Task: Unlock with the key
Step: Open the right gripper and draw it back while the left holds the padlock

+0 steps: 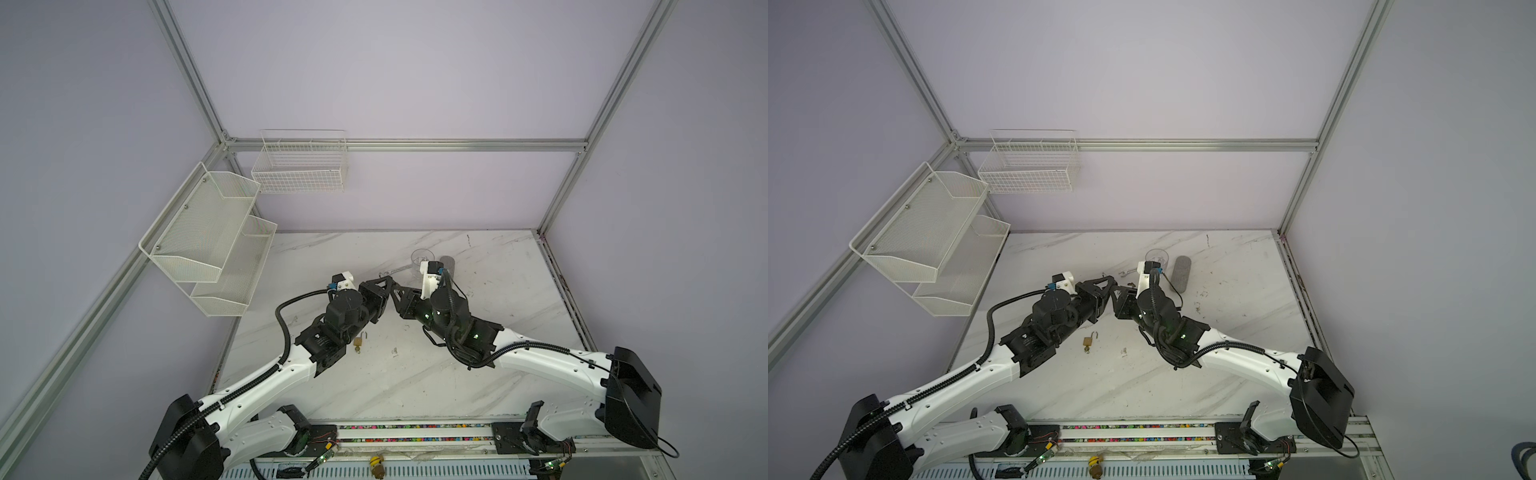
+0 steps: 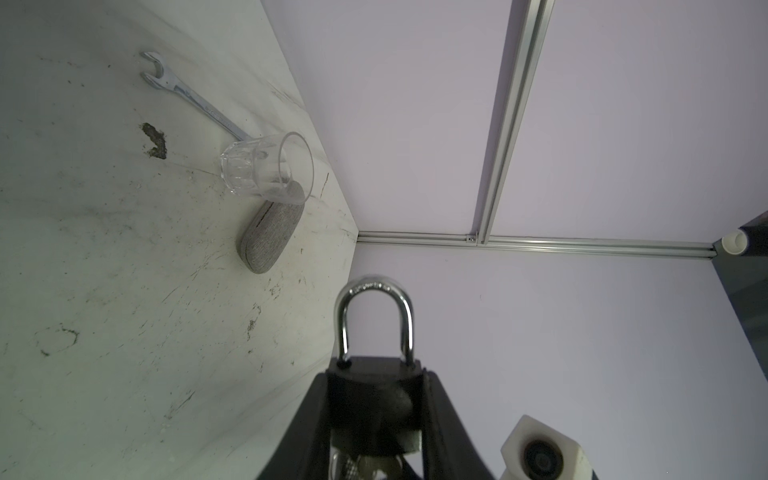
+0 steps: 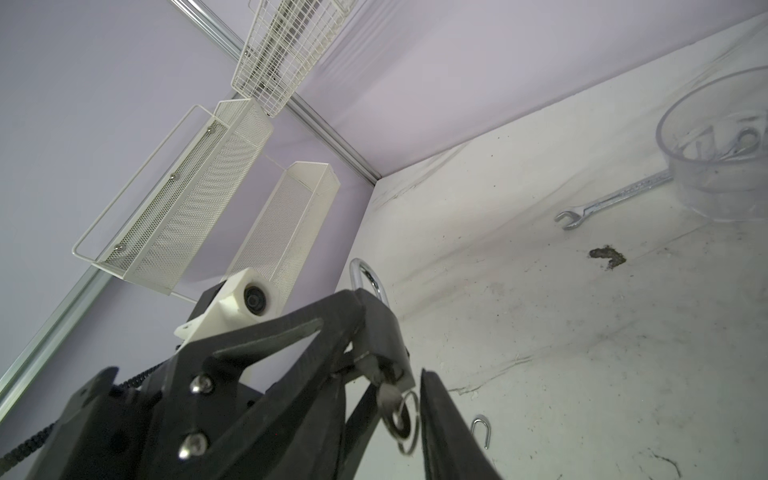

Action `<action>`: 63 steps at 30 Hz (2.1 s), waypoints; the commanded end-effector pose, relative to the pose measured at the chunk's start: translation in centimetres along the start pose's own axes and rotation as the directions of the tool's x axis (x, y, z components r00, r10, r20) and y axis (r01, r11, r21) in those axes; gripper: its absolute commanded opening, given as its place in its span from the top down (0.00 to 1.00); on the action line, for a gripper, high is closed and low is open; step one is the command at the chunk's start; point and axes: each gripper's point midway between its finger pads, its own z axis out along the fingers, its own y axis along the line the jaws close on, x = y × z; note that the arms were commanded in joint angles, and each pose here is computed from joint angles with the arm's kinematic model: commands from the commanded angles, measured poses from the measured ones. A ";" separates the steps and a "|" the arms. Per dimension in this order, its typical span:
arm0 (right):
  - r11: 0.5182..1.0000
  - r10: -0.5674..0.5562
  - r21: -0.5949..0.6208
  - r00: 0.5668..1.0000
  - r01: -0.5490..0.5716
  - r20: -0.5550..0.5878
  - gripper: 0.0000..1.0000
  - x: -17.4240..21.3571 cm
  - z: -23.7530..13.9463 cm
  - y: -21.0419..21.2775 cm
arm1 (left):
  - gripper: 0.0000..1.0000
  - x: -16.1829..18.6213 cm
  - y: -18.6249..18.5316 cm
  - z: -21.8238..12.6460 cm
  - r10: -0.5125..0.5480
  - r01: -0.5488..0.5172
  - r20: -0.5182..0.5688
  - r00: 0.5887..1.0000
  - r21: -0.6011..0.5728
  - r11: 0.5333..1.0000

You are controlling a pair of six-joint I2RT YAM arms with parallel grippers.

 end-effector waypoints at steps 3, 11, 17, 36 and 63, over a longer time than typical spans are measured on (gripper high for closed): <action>0.995 -0.022 -0.094 0.996 0.030 0.085 0.55 -3.3 -3.6 2.6 | 1.00 -0.5 -3.0 -1.5 0.262 -0.262 -0.013 0.965 0.013 0.965; 0.997 -0.059 -0.046 0.998 0.060 0.033 0.43 -5.5 -6.2 0.1 | 1.00 -0.7 -0.6 -3.4 0.711 -0.721 -0.126 0.692 -0.077 0.689; 0.996 -0.091 0.003 0.991 0.092 -0.103 0.39 -6.0 -6.2 -3.1 | 1.00 0.6 1.9 -3.7 0.894 -0.903 -0.156 0.420 0.028 0.429; 0.962 -0.265 -0.054 0.869 0.267 -0.418 0.35 -2.8 -1.6 -3.6 | 1.00 3.7 5.3 -1.7 0.990 -0.964 -0.032 0.135 0.225 0.139; 0.898 -0.346 0.023 0.738 0.439 -0.580 0.36 0.5 1.9 -6.6 | 1.00 3.0 6.0 -1.0 0.994 -0.978 -0.049 0.099 0.177 0.106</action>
